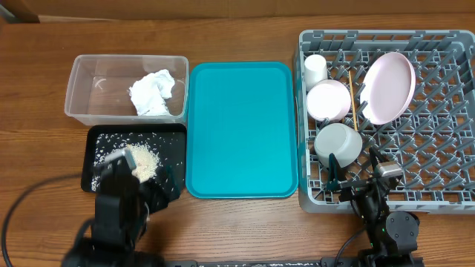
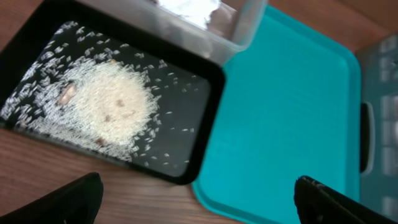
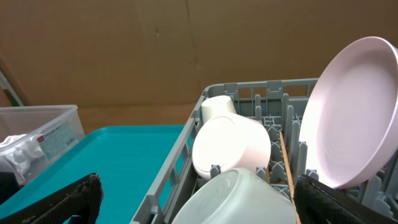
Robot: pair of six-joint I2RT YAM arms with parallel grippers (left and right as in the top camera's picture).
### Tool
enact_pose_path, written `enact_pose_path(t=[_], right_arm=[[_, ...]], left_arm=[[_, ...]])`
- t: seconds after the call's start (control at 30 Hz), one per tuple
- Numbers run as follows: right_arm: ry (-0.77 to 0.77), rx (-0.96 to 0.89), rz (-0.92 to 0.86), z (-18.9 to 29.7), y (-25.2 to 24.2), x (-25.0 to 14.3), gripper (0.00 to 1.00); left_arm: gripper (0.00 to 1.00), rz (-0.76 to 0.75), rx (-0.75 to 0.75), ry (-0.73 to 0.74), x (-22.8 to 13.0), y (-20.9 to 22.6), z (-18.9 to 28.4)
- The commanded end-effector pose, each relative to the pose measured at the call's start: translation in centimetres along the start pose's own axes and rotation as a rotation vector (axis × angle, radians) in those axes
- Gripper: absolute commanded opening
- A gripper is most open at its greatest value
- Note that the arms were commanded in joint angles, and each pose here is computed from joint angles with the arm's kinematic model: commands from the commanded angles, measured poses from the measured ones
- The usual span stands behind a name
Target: Sort waste into correct bins and load items into the dishwasher
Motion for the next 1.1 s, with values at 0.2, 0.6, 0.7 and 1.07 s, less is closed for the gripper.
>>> enact_pose_path(t=[0.2, 0.6, 0.7, 1.07], right_arm=[[-0.007, -0.01, -0.003, 0.0, -0.1, -0.2, 1.0], [-0.007, -0.01, -0.003, 0.0, -0.1, -0.2, 1.0], [-0.007, -0.01, -0.003, 0.0, -0.1, -0.2, 1.0], [-0.007, -0.01, -0.003, 0.0, -0.1, -0.2, 1.0]], left_arm=[[1.0, 0.118, -0.182, -0.42, -1.9, 1.8, -3.4], [1.0, 0.085, -0.371, -0.774, -2.2, 2.2, -5.5], [1.0, 0.083, -0.349, -0.757, -2.9, 2.7, -6.6], [1.0, -0.33, -0.15, -0.68, -4.2, 3.9, -8.2]])
Point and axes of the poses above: each gripper's point midway between its finger pads, its own z axis back along the fingers, its own y axis along the line the jaws close on, x = y × z, the point moved 10 cm from there along z, back along the fingers, and after that the axes turned 4 degrees about -z, right-handed, at the moved point
